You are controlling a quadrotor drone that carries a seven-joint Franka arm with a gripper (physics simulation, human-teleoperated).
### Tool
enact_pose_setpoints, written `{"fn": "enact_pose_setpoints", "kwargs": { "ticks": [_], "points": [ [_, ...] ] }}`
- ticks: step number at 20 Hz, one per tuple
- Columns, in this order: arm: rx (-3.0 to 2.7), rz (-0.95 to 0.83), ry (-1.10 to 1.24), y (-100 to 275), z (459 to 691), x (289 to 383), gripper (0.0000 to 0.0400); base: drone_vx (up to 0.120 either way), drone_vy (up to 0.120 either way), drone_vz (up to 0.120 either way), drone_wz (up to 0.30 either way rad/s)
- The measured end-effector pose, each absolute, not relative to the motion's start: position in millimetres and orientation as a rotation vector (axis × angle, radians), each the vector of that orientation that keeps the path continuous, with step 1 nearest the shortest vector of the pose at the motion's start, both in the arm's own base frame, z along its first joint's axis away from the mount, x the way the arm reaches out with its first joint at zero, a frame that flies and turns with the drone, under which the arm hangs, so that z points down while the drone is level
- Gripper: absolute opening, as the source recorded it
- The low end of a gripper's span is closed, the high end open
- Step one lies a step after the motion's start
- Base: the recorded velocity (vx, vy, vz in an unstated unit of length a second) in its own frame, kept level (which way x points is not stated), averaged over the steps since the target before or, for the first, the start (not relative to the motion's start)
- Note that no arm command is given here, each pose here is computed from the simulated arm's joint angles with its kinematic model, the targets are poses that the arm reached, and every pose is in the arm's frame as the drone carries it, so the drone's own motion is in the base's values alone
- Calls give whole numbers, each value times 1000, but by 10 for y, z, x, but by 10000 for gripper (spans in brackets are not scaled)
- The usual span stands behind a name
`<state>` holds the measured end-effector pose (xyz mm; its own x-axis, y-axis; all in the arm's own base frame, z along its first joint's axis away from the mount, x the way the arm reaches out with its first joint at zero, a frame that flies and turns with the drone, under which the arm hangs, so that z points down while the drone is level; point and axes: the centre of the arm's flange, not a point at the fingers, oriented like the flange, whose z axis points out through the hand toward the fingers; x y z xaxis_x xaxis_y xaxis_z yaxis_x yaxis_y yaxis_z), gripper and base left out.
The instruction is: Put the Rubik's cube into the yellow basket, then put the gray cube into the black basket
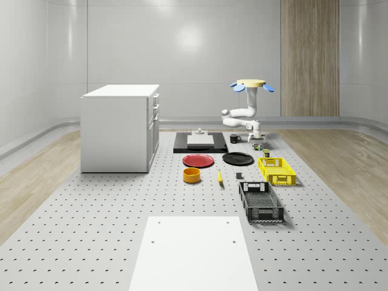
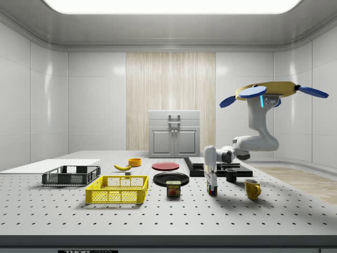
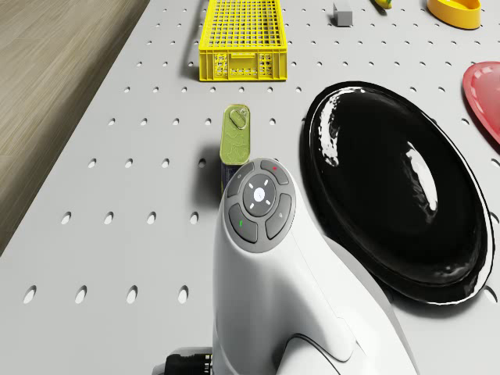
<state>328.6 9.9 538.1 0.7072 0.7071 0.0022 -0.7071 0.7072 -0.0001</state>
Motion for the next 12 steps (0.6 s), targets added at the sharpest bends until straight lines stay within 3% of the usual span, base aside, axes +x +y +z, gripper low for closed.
{"fn": "enact_pose_setpoints", "kwargs": {
  "ticks": [6,12],
  "points": [
    [1,785,-2,99,5386,3263,400,0,0,0,0],
    [1,785,-2,100,5387,3251,345,0,0,0,0]
  ]
}}
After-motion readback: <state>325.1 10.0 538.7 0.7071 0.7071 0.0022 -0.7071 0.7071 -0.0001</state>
